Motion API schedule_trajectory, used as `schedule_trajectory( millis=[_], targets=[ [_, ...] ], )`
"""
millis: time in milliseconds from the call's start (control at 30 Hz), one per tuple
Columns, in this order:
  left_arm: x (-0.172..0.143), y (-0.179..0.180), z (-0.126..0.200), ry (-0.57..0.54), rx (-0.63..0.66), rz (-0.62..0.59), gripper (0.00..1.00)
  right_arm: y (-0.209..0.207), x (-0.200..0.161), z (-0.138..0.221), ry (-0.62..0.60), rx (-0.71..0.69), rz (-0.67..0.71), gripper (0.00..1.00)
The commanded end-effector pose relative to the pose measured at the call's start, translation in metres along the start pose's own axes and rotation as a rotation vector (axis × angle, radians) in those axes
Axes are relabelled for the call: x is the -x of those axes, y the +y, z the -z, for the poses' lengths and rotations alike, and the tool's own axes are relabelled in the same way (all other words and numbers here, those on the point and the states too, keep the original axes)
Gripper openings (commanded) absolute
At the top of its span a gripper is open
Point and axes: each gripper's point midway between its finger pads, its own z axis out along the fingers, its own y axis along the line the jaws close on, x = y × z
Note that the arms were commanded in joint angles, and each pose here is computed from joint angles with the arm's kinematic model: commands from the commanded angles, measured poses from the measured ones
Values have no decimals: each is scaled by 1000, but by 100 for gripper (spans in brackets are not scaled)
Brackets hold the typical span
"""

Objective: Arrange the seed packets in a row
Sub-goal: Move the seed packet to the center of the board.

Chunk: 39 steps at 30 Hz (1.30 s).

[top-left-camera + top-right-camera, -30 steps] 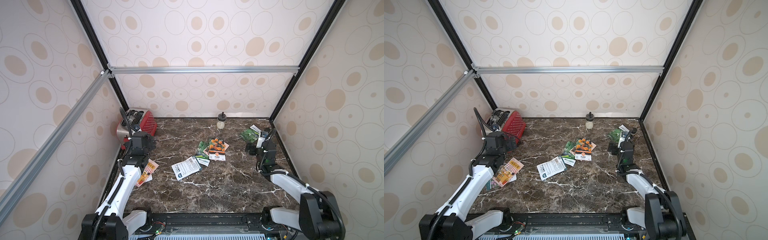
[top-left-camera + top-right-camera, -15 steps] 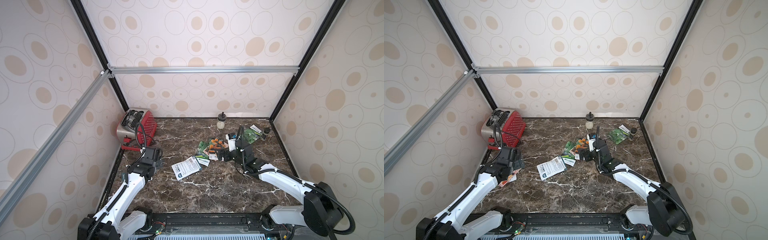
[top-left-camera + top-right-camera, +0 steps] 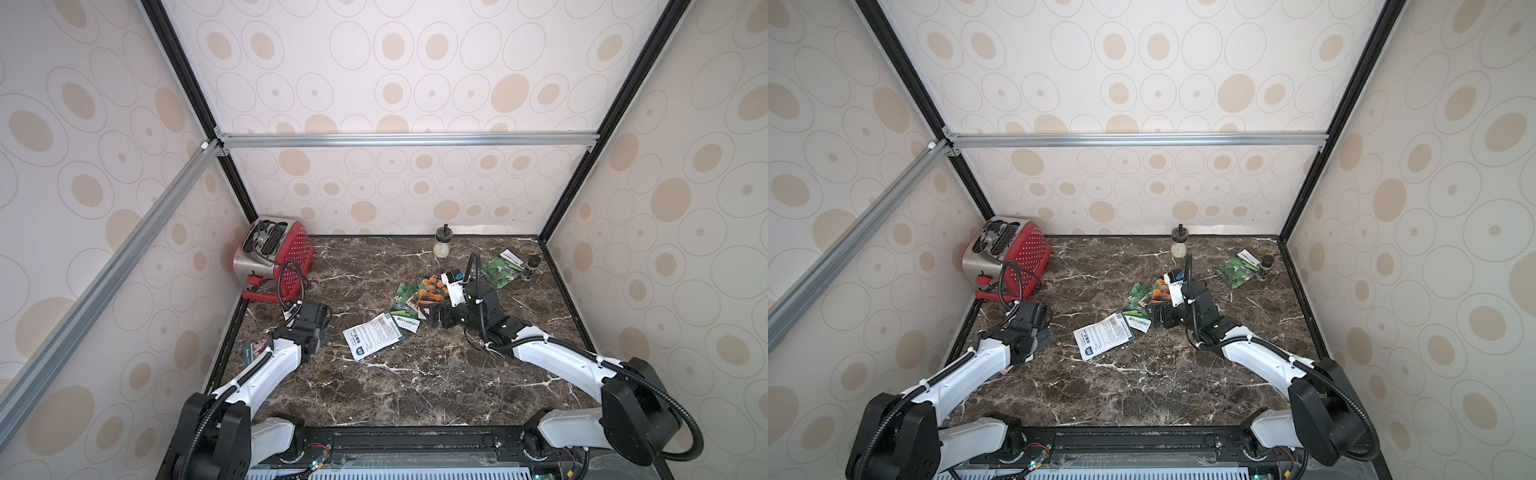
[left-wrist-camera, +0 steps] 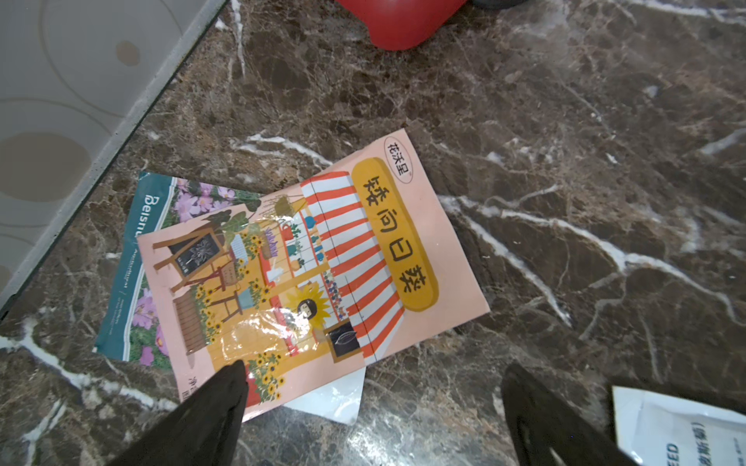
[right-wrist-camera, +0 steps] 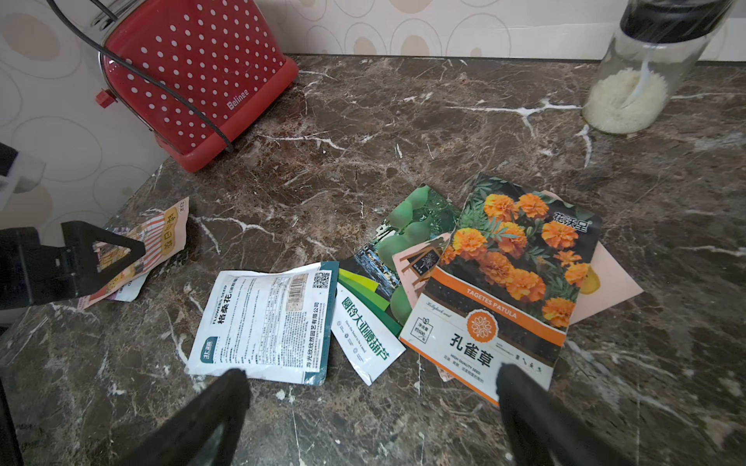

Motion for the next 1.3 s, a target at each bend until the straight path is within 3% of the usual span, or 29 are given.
schedule_trajectory(
  millis=[0, 300, 867, 1033, 1267],
  targets=[
    [11, -7, -7, -45, -8, 42, 99, 6, -2, 7, -8, 25, -10, 99],
    [-3, -28, -34, 13, -60, 19, 97, 5, -2, 16, -30, 23, -31, 99],
    [-31, -120, -55, 195, -376, -93, 89, 2, 4, 43, -75, -18, -37, 99],
    [-36, -175, -45, 200, -463, -173, 89, -8, 15, 58, -115, -89, -37, 99],
    [-43, -306, -13, 206, -671, -319, 89, -19, 45, 105, -223, -192, -27, 99]
  ],
)
